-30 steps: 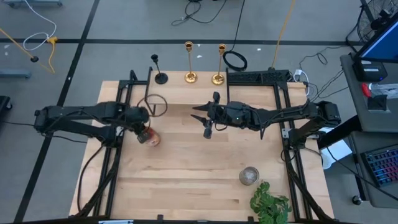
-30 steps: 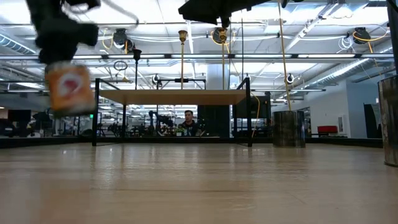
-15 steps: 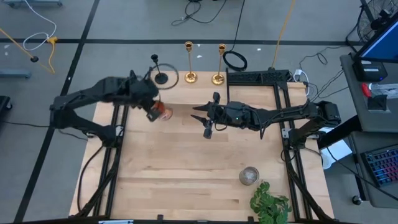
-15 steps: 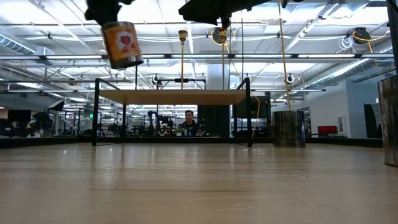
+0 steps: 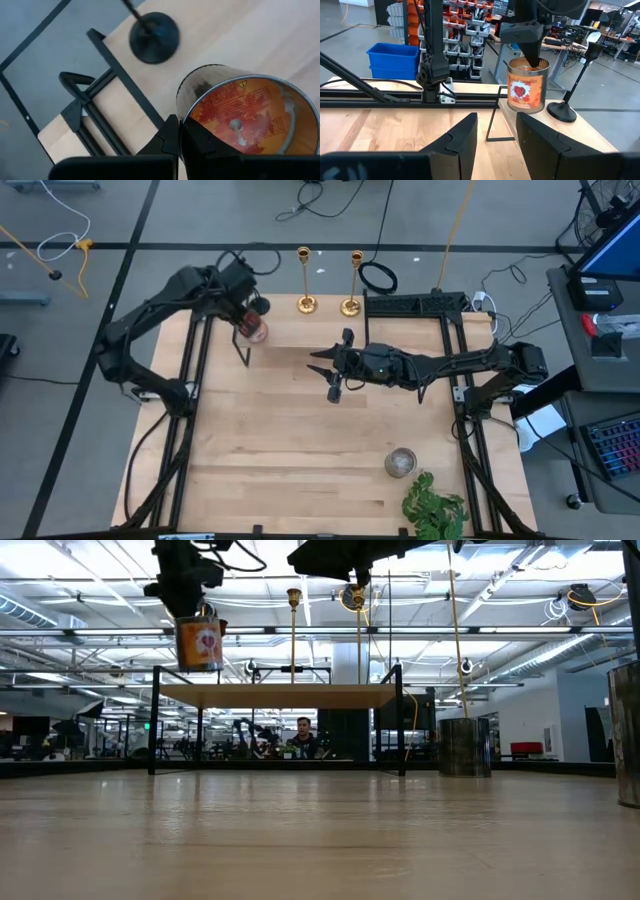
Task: Pick & Place candle stick holders
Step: Put the left silver scented candle on the shelf
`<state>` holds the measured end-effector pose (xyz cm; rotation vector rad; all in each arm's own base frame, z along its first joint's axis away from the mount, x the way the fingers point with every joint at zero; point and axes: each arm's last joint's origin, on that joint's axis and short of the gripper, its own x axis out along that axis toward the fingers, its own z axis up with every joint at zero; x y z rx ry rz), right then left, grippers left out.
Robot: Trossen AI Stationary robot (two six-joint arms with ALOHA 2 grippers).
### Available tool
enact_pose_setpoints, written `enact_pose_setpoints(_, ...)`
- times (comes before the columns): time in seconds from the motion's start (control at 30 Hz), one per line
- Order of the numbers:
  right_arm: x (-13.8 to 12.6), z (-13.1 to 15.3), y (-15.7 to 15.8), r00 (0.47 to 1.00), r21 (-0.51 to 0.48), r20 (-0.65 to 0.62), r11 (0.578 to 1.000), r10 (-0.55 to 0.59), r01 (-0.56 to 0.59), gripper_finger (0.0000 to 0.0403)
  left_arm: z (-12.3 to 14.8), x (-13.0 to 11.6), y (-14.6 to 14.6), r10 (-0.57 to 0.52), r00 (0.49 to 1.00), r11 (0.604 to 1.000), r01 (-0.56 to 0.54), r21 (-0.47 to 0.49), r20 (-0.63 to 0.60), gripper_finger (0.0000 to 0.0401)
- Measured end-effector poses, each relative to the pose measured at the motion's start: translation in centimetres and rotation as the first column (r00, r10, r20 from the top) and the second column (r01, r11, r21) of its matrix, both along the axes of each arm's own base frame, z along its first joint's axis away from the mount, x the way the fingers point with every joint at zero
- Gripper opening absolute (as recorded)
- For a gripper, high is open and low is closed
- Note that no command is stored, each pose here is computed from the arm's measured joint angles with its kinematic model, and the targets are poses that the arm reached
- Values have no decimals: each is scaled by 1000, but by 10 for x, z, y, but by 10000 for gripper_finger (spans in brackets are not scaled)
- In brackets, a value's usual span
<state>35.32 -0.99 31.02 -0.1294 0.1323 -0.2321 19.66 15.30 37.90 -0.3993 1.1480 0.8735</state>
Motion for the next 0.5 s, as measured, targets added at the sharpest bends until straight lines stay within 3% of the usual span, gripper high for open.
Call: enact_pose_setpoints(0.5,0,0,0,1000,0,0,1000,0,0,132,-16,2,32,31,999,997,-32,-64,-12,3)
